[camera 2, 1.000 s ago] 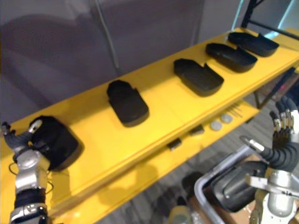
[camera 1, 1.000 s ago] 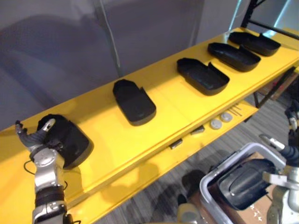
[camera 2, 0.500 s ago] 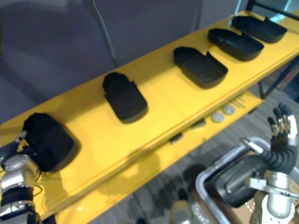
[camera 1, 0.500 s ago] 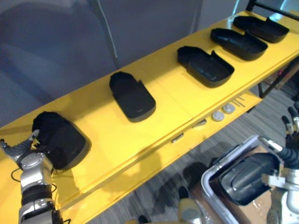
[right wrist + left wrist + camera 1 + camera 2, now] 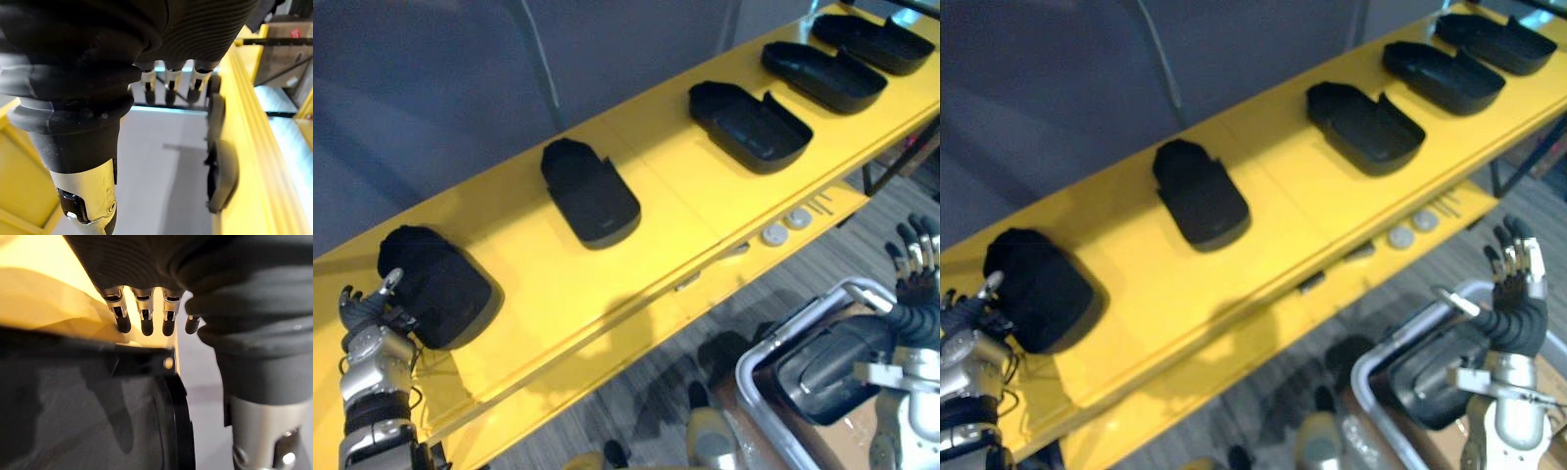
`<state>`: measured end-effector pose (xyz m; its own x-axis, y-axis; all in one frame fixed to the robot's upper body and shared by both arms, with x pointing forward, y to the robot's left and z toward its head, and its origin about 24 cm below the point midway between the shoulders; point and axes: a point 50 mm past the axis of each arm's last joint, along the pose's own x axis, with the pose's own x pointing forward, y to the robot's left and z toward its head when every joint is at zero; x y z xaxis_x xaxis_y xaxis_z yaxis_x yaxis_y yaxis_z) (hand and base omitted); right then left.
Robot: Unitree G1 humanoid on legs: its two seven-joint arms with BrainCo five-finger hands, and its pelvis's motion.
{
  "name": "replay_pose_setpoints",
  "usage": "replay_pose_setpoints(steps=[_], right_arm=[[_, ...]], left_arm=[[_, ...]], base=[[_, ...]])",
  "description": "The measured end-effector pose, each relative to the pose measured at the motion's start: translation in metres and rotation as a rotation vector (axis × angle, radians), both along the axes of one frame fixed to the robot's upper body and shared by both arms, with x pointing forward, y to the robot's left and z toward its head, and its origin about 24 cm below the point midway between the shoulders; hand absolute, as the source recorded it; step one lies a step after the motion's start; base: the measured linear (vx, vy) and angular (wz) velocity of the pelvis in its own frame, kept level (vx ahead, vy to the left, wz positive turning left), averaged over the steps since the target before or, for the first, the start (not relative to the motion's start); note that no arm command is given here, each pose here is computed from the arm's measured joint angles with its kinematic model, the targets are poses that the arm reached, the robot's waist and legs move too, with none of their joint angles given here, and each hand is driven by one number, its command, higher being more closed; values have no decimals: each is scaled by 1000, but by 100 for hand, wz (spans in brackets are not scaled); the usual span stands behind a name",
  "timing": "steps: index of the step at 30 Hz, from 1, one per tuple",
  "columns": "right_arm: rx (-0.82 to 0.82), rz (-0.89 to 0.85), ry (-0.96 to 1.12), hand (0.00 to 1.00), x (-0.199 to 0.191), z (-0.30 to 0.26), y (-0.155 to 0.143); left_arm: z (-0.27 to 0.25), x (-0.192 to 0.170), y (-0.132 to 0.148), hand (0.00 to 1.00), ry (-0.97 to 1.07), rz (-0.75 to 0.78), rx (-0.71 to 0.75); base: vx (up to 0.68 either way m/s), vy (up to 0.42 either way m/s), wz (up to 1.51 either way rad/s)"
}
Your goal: Walk over and take plastic housings, then place them on the shelf
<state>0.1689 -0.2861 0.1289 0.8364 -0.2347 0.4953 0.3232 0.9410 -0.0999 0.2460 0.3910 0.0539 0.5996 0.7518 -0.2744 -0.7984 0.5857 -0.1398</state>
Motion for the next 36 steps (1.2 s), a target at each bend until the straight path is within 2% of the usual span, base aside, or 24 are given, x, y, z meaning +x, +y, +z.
replay_pose_setpoints(steps=[12,32,34,36], right_arm=[[-15,22,-5,0,3,2,0],[-18,32,29,0,0,-4,0],[-18,31,36,0,-1,-5,-1],[-14,41,50,0,-4,-8,-1]], left_arm=[[5,9,-9,0,-232,-67,-109],[23,24,-18,0,-304,-103,-52],[28,26,-18,0,-293,-88,-18],[37,28,-17,0,-266,2,46]], base=[[-11,4,-3],[-7,7,-5],[-11,1,-7],[-13,3,-7]])
